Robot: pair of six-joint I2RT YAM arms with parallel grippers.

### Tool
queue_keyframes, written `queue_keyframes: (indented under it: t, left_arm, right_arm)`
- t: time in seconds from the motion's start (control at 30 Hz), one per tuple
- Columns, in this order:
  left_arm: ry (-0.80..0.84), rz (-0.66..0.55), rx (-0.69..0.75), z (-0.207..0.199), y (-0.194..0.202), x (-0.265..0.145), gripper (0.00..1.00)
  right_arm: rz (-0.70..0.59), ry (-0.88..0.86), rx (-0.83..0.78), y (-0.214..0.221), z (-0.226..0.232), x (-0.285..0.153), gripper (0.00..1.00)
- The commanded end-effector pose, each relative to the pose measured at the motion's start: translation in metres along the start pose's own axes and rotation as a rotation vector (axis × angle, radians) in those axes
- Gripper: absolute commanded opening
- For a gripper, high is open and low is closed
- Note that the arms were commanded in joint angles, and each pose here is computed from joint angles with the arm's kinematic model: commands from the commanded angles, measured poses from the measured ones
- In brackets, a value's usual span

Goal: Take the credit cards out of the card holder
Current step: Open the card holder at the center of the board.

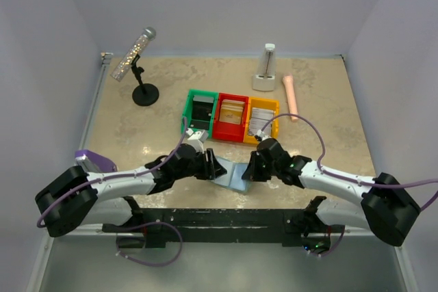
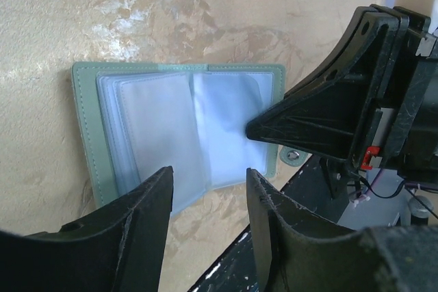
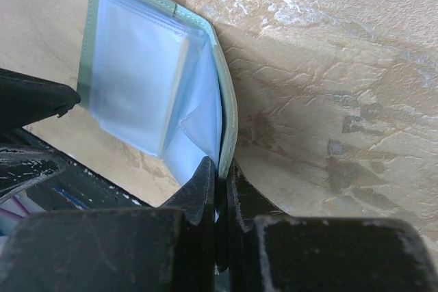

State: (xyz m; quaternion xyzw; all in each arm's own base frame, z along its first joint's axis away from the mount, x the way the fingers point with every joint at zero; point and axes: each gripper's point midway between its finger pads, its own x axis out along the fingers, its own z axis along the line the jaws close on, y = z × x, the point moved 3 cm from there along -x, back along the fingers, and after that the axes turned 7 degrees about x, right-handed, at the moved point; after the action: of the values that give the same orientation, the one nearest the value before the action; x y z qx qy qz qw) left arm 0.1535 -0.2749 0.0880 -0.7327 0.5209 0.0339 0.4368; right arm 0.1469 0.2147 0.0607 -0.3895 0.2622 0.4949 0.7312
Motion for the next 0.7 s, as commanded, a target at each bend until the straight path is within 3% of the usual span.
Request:
queue_keyframes:
  t: [0.0, 0.37, 0.67]
  left_arm:
    - [0.01, -0.016, 0.034, -0.009, -0.01, 0.003, 0.52]
    - [-0.036, 0.025, 0.028, 0.002, 0.0, 0.007, 0.52]
    - [0.018, 0.057, 0.023, -0.005, 0.004, 0.015, 0.52]
  right_arm:
    - [-0.02, 0.012, -0.027, -0.007, 0.002, -0.002, 0.0]
    - [-0.019, 0.009, -0.027, -0.007, 0.003, -0.002, 0.0]
    - [-0.017, 0.008, -0.035, -0.008, 0.005, -0.002, 0.0]
